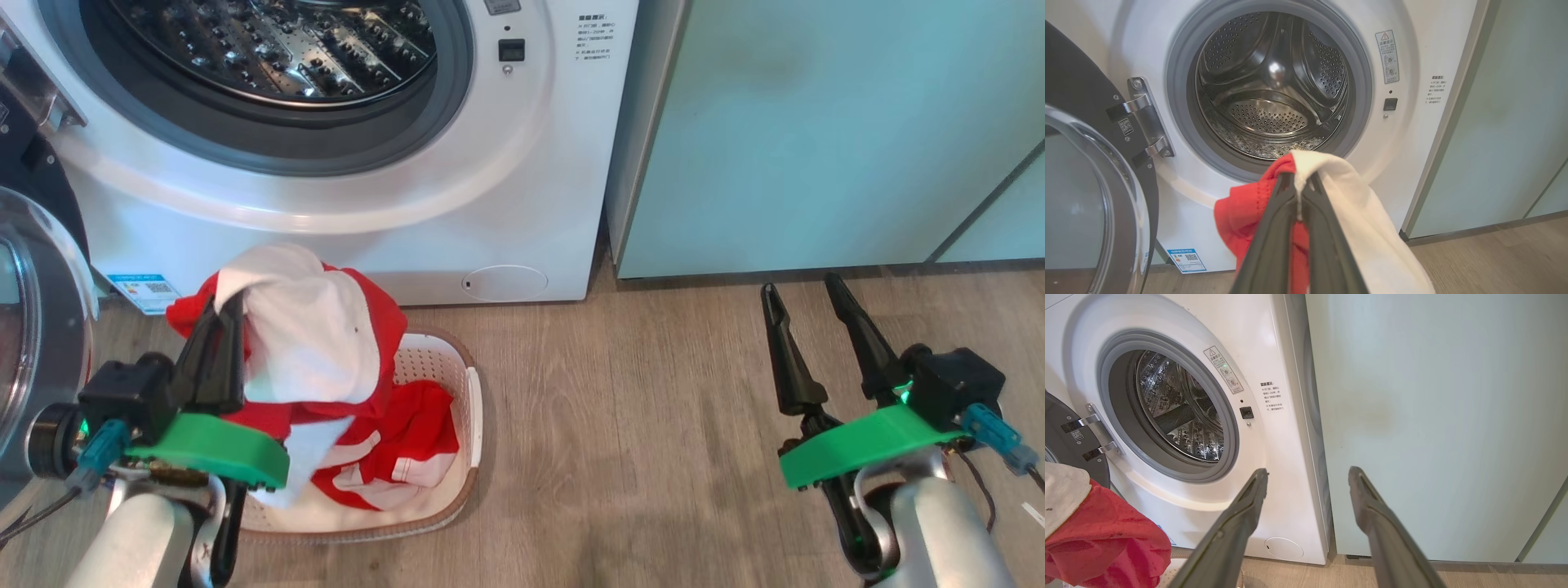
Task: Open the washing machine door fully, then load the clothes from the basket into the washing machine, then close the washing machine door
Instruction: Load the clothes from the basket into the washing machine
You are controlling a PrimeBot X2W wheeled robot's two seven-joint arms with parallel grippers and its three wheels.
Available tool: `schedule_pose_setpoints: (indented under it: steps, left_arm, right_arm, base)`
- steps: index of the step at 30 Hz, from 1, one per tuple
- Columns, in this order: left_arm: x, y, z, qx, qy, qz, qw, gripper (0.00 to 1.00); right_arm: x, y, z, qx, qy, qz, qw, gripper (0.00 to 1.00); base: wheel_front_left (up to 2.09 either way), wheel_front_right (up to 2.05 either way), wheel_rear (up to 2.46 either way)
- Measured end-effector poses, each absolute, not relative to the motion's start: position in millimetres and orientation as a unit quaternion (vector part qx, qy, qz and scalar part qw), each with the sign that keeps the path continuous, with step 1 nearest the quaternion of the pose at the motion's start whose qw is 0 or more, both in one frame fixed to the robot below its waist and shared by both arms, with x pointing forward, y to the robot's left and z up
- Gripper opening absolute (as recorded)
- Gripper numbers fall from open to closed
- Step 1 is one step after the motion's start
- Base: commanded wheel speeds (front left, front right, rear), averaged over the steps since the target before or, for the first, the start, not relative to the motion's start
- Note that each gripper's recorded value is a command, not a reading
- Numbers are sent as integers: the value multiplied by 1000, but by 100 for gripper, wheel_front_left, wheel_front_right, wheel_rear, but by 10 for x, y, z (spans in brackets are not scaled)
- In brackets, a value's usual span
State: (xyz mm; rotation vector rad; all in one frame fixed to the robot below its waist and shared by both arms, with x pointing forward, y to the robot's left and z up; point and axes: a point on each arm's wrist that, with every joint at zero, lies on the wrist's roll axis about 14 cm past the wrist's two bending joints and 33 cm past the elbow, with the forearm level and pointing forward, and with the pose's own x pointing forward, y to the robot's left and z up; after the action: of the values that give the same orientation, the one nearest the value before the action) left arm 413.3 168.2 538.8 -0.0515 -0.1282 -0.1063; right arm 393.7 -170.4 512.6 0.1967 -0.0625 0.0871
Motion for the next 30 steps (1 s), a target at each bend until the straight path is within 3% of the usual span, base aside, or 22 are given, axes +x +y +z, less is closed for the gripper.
schedule_pose_setpoints:
  steps: [30]
  left_arm:
    - [4162,1707,5193,-29,-31,-46,998,0]
  right_arm:
    - [3991,-1676,5004,100,-13,46,994,100]
  base:
    - [0,0,0]
